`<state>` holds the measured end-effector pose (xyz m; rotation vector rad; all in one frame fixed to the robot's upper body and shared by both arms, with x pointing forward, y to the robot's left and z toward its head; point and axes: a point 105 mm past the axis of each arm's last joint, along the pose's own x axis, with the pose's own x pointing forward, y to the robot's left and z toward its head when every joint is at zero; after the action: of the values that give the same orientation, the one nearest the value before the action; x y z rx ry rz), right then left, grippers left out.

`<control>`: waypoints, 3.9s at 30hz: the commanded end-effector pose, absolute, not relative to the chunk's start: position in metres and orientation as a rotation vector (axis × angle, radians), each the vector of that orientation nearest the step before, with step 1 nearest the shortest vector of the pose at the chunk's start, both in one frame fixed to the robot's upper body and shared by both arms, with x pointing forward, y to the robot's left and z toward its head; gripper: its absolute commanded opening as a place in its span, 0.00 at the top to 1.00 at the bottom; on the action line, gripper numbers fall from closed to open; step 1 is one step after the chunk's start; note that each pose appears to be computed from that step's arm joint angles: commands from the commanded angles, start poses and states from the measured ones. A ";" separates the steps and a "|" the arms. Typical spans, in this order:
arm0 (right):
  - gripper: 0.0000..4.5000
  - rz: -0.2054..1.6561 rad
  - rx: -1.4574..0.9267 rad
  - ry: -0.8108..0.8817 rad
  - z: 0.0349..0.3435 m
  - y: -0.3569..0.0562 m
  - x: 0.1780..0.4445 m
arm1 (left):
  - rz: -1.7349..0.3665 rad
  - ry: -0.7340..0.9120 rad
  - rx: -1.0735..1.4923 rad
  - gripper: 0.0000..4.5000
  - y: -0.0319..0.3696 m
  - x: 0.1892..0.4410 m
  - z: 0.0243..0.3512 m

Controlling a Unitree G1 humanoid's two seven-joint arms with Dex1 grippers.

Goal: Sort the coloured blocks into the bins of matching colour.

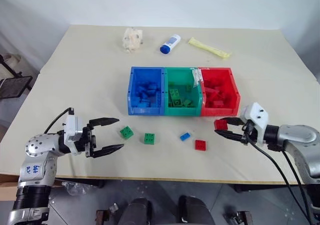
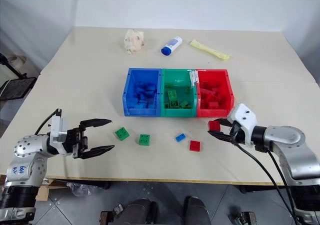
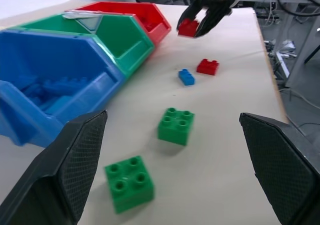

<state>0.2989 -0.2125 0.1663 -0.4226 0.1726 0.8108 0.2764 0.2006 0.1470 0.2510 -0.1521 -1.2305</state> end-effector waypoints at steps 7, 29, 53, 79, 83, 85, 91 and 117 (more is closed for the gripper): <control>0.55 0.610 -0.414 -0.029 0.233 -0.222 0.347 | -1.252 -0.208 0.285 0.00 0.190 0.292 0.151; 0.02 0.845 -0.474 0.133 0.199 -0.229 0.294 | -1.257 -0.226 0.307 0.00 0.191 0.301 0.157; 0.02 1.066 -0.507 0.363 0.141 -0.180 0.267 | -1.286 -0.220 0.280 0.00 0.186 0.284 0.147; 0.69 1.053 -0.496 0.227 0.145 -0.155 0.292 | -1.268 -0.229 0.267 0.00 0.181 0.273 0.144; 0.69 0.900 -0.497 0.085 0.190 -0.173 0.325 | -1.268 -0.234 0.269 0.00 0.180 0.276 0.145; 0.69 0.819 -0.505 0.037 0.209 -0.184 0.343 | -1.268 -0.239 0.268 0.00 0.178 0.278 0.145; 0.61 0.610 -0.504 0.018 0.222 -0.210 0.387 | -1.264 -0.251 0.271 0.00 0.176 0.285 0.145; 0.01 0.939 -0.587 0.220 0.177 -0.255 0.269 | -1.233 -0.212 0.312 0.00 0.200 0.293 0.144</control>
<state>0.2744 -0.2500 0.1599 -0.5364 0.2648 0.9421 0.2936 0.1946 0.1383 0.2865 -0.1897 -1.2439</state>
